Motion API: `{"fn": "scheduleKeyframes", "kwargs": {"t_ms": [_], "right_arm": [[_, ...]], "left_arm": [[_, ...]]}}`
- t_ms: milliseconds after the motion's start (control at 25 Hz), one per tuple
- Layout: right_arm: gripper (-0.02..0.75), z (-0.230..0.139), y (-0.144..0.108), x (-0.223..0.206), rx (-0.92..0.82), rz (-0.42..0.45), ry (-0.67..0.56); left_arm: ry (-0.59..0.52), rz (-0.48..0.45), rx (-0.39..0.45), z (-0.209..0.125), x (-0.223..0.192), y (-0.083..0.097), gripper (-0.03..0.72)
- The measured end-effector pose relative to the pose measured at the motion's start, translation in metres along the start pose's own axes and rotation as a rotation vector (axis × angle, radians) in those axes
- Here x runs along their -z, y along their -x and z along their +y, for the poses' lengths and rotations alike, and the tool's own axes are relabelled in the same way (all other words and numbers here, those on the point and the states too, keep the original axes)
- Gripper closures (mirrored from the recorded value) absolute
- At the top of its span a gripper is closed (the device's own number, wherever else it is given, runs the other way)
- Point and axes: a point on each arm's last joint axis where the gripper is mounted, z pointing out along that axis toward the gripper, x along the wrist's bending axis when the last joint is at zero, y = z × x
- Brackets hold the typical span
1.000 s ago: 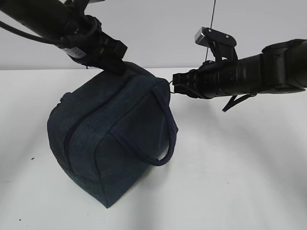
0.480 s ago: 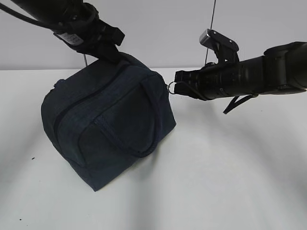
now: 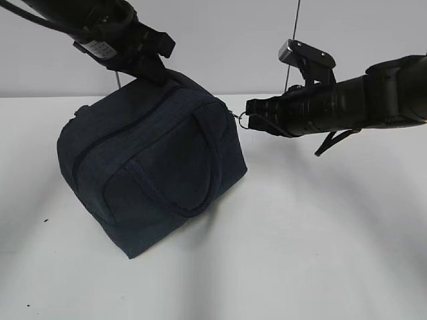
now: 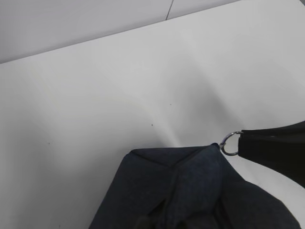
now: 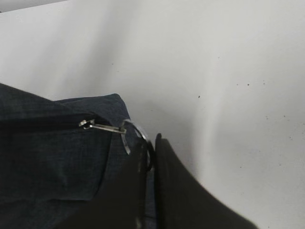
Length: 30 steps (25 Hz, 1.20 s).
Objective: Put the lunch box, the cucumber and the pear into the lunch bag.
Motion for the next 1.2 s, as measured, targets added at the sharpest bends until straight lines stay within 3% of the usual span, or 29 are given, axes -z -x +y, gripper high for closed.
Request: {"fn": "scheduleKeyframes", "kwargs": {"t_ms": [80,160,280,400,560,800,880,1080,1200], "right_arm": [[0.699,0.003,0.002,0.001,0.024,0.0,0.005],[0.615,0.008,0.009,0.001,0.044,-0.011,0.015],[0.366,0.021,0.004,0.003,0.066,0.045,0.049],[0.216,0.03,-0.006,0.009,0.104,0.111,0.068],[0.192,0.038,-0.021,0.029,0.202,0.156,0.05],[0.2,0.043,-0.042,0.088,0.204,0.091,-0.11],[0.216,0.038,-0.041,0.104,0.192,0.013,-0.205],[0.266,0.02,-0.03,0.151,0.12,-0.274,-0.471],[0.28,0.014,-0.033,0.181,0.129,-0.345,-0.495]], "left_arm": [[0.005,0.014,-0.01,0.001,0.001,-0.001,0.609],[0.028,0.046,-0.019,0.004,0.006,-0.007,0.502],[0.036,0.066,-0.032,0.006,0.015,-0.009,0.323],[-0.031,0.058,-0.04,0.0,0.017,-0.008,0.263],[-0.135,0.085,-0.046,-0.009,0.026,-0.007,0.258],[-0.152,0.324,0.016,-0.013,0.066,-0.014,0.347],[-0.142,0.341,0.029,-0.014,0.076,-0.012,0.363],[-0.109,0.301,0.061,-0.017,0.101,0.0,0.372],[-0.096,0.261,0.083,-0.031,0.116,0.01,0.372]]}}
